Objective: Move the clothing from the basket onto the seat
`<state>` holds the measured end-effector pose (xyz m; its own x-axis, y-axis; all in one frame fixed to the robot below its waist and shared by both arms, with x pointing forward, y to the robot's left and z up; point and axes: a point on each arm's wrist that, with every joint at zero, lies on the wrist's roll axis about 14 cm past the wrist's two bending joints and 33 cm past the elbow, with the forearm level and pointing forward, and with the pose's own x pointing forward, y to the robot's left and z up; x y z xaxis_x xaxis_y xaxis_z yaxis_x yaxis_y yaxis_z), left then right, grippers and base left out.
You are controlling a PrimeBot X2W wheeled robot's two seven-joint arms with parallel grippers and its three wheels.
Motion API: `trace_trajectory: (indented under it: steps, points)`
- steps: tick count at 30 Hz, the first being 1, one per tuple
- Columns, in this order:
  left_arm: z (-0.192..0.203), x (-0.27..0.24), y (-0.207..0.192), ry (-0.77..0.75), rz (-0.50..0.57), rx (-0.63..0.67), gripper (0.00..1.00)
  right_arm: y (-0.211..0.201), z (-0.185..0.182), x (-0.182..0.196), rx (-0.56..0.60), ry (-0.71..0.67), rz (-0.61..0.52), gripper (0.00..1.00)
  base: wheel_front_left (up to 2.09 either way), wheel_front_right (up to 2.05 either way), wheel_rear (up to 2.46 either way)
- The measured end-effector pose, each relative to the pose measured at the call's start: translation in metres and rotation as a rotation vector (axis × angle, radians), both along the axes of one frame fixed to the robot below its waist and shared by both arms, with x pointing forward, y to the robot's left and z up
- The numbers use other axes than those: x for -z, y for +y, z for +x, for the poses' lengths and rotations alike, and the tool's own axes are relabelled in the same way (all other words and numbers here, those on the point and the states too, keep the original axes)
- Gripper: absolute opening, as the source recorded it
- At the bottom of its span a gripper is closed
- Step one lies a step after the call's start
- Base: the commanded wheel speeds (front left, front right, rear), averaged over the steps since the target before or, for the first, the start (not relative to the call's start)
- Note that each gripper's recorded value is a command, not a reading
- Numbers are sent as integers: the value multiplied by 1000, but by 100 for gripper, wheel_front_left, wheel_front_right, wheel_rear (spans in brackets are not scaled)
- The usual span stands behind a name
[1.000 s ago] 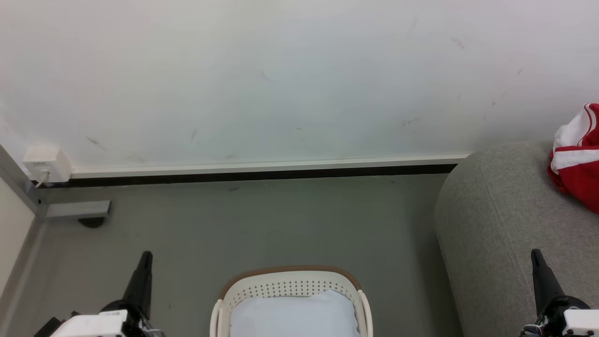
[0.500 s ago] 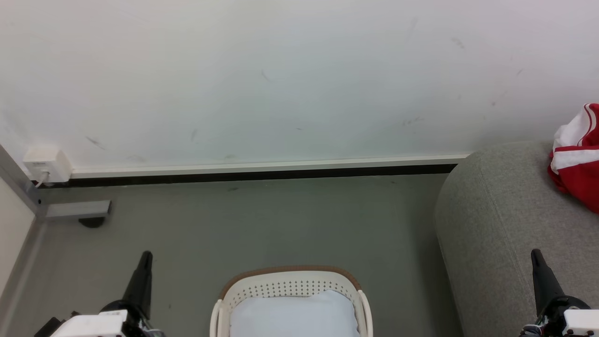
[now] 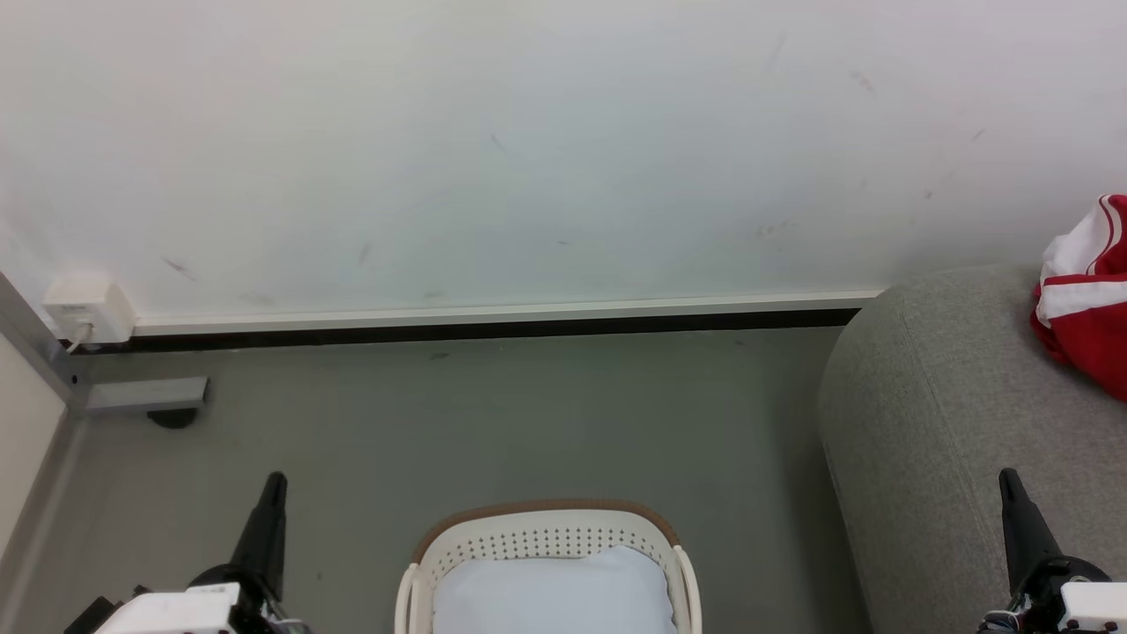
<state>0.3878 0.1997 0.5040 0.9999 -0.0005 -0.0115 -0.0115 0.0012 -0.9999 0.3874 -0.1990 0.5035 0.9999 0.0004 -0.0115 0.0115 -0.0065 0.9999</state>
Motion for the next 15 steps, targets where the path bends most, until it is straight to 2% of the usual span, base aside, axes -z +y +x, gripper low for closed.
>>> trace_trajectory:
  steps: [15]
  points:
    - [0, 0, 0, 0, 0, 0, 0, 0, 0, 0, 0, 0, 0, 0, 0, 0, 0]
